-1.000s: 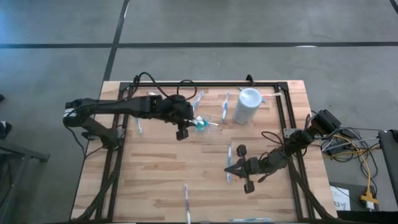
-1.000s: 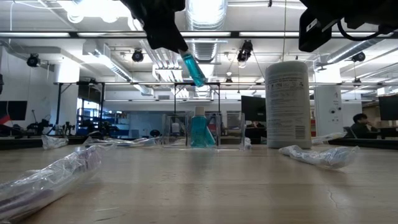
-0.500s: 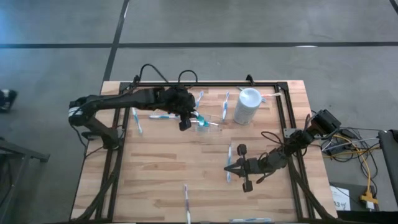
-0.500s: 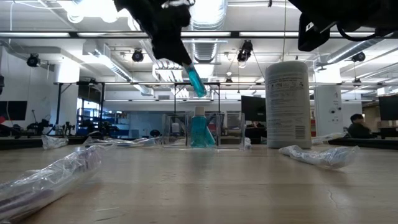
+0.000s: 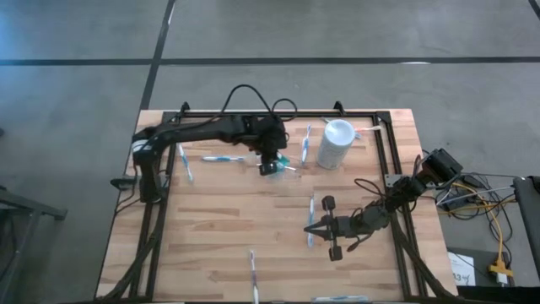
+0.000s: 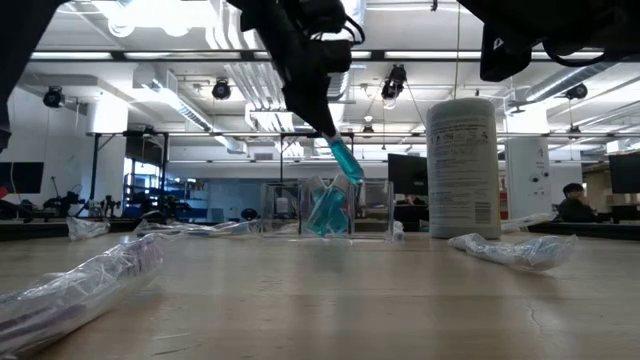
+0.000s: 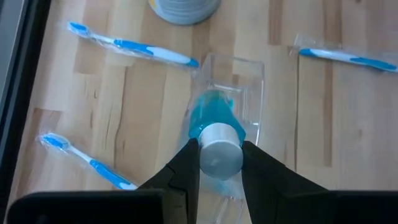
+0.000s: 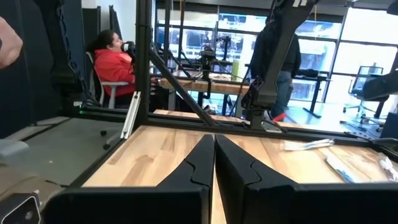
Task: Pick & Place toothbrushing station
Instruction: Put the mouthwash into the transparent organizer
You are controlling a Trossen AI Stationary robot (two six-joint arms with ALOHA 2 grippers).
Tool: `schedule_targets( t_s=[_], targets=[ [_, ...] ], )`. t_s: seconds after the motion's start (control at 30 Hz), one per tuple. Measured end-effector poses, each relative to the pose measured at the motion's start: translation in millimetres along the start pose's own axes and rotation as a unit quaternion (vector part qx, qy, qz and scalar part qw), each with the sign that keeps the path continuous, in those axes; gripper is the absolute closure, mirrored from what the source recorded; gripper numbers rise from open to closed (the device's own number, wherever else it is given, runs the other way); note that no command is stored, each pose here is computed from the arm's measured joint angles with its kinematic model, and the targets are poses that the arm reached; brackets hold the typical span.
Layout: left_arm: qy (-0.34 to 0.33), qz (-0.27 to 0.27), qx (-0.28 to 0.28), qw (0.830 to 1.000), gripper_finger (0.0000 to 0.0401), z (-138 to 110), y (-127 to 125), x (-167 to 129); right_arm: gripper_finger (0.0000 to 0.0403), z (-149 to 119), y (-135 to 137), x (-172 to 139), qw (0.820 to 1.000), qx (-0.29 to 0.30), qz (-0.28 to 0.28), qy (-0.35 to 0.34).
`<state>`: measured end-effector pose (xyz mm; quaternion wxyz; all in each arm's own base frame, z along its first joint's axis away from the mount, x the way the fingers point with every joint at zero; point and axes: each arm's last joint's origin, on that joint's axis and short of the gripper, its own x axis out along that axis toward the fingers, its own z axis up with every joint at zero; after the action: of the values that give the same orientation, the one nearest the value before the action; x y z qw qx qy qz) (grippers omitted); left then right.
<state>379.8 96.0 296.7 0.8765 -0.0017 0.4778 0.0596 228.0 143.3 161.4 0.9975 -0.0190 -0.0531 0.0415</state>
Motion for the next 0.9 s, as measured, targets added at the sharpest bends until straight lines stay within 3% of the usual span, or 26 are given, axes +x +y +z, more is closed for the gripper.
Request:
schedule_targets(
  t_s=[0.2,0.4,0.9],
  targets=[
    [0.033,0.002,-0.001,0.999,0.031,-6,-1,-2,0.0394,-5,-2,-5,1.0,0.016,0.001,0.011],
    [0.095,0.036,-0.006,0.995,0.031,-19,-5,-19,0.0394,-12,-6,-12,0.999,0.04,0.001,0.026],
    [0.045,0.04,0.037,0.997,0.031,-2,-7,-60,0.0394,-5,-3,-6,1.0,0.031,0.001,0.007]
  ],
)
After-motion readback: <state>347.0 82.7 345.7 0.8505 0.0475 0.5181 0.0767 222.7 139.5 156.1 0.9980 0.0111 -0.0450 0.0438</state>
